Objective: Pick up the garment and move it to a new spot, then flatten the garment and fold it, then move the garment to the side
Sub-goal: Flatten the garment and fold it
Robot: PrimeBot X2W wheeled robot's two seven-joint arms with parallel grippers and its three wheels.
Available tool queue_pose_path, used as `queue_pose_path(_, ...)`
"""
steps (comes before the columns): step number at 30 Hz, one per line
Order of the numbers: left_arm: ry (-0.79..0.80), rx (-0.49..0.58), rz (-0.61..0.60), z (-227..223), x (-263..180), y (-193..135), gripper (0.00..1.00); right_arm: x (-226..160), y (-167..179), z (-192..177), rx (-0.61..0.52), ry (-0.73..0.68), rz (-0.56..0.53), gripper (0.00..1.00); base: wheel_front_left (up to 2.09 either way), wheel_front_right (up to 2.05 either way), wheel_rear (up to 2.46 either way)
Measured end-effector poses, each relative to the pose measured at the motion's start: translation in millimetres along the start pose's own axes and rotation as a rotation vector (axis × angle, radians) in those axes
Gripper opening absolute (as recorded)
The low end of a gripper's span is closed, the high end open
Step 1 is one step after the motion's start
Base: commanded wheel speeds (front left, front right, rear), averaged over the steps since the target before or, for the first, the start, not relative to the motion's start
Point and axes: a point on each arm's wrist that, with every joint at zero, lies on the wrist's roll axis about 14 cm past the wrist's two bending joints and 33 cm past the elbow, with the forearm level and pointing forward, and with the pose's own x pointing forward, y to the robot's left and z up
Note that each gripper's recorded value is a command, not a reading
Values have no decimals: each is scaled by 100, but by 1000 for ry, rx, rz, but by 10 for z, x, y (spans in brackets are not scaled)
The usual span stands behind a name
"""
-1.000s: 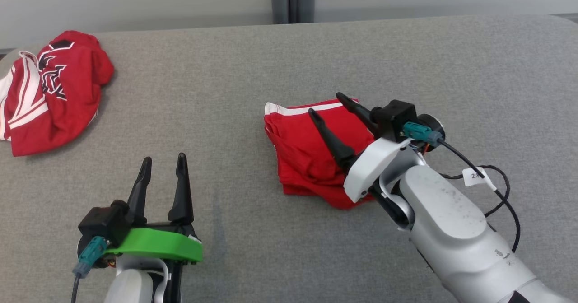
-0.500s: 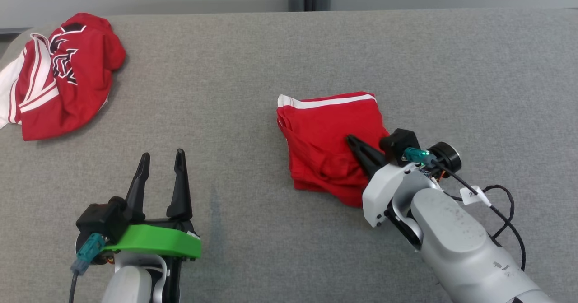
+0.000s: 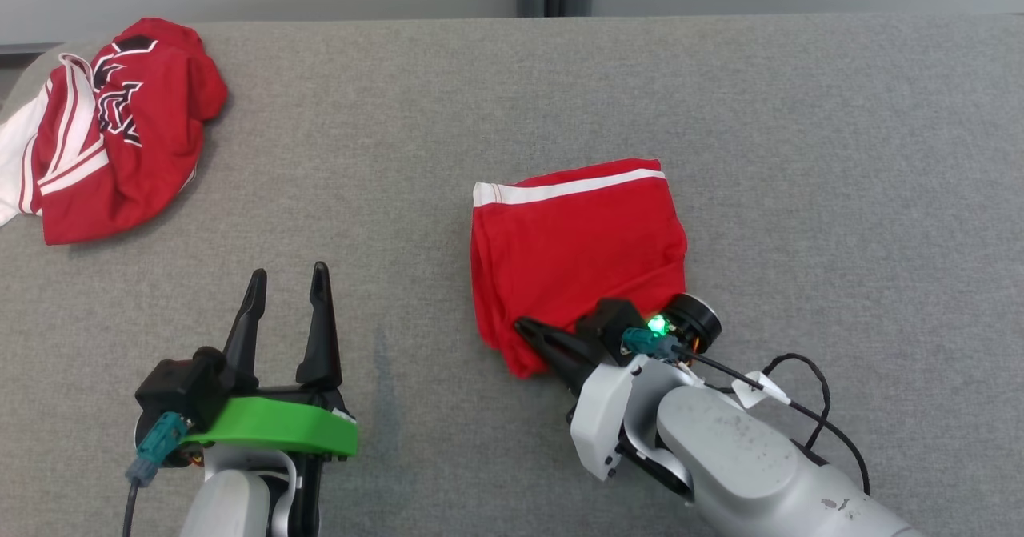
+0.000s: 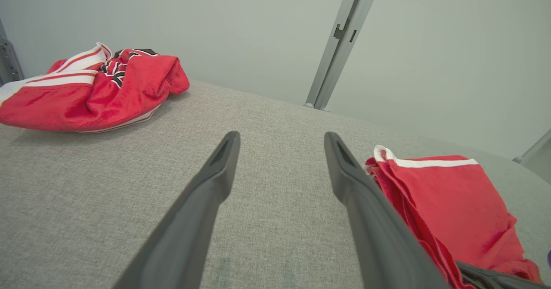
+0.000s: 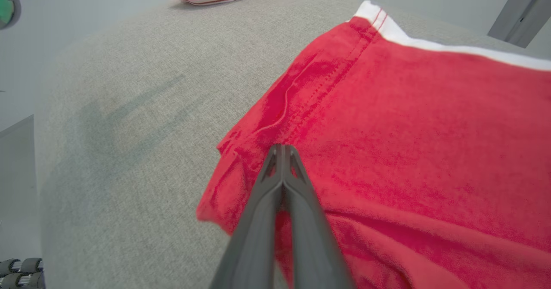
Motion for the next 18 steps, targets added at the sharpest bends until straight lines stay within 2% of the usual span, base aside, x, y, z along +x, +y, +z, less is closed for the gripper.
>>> queue_pose_path(18, 8, -4, -29, -30, 9, -99, 100, -83, 384, -202, -61, 59, 122, 0, 0, 0, 0)
